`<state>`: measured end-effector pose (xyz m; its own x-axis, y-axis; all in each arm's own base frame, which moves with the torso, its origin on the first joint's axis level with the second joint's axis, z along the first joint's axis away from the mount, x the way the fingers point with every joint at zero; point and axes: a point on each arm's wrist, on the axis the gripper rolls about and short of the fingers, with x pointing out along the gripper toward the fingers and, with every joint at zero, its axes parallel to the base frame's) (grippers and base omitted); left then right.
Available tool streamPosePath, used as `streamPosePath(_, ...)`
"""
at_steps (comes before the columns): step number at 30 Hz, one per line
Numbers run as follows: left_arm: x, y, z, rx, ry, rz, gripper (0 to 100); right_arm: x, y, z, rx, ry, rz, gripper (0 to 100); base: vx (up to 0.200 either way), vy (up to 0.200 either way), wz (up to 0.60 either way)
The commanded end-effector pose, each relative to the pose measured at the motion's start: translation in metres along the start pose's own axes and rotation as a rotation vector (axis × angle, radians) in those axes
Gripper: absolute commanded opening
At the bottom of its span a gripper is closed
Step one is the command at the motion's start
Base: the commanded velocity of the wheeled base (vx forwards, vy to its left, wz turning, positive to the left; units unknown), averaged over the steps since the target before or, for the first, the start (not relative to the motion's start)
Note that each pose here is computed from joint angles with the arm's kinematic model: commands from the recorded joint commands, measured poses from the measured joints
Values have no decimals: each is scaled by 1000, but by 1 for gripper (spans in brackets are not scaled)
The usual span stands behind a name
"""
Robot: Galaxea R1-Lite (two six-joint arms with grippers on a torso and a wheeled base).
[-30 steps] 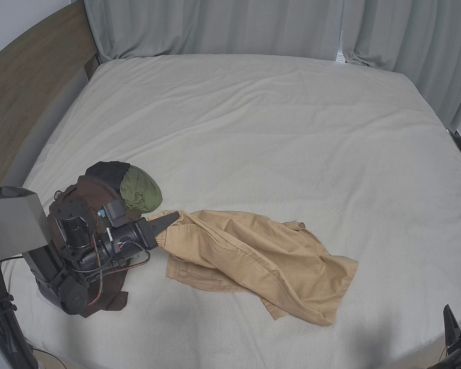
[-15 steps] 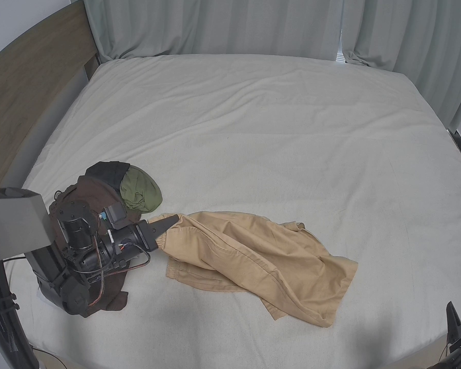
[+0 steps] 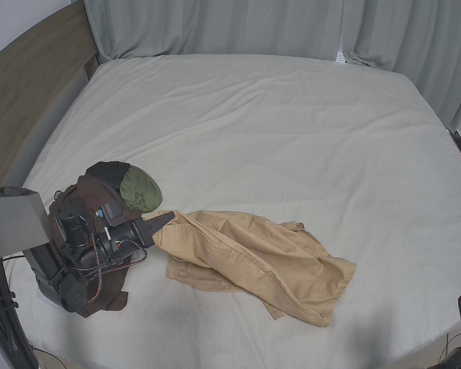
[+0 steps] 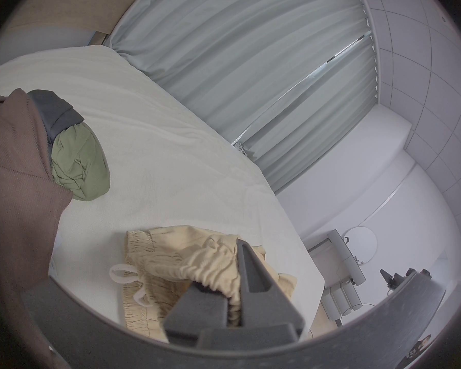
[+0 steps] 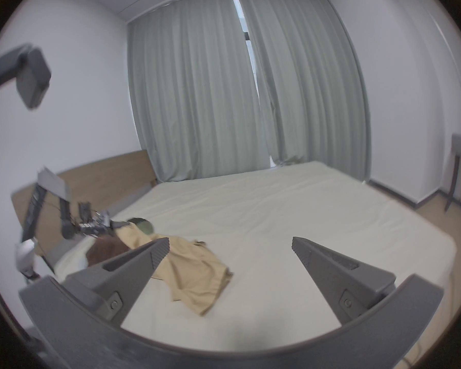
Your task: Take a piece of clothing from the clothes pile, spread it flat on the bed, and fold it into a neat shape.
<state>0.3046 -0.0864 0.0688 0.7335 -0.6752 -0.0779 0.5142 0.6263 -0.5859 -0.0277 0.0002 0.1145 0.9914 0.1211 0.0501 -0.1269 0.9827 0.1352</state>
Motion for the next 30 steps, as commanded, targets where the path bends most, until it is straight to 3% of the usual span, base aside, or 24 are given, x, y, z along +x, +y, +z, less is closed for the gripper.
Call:
streamPosePath(1,0,4,3,-1,-11,8,0,8,2,23,116,98,135,100,0,0,0)
streamPosePath(2,-1,5,2,-3,-7,10,0,15,4,29,160,155,199,100,0,0,0)
streamPosePath(4,-1,5,2,-3,-7,10,0,16,4,30,163,163,206,100,0,0,0)
streamPosePath(6,-2,4,1,-5,-6,12,0,32,7,37,169,253,281,100,0,0,0)
streamPosePath(16,-1,5,2,-1,-10,12,0,79,27,84,155,339,467,100,0,0,0)
streamPosePath(19,-1,5,2,-1,-10,12,0,83,29,85,149,353,481,100,0,0,0)
streamPosePath(22,-1,5,2,-2,-9,12,0,112,43,101,109,400,539,100,0,0,0)
streamPosePath(28,-3,3,3,1,-12,12,0,131,52,97,123,475,625,100,0,0,0)
streamPosePath(30,-4,3,4,3,-13,11,0,131,52,83,141,543,661,100,0,0,0)
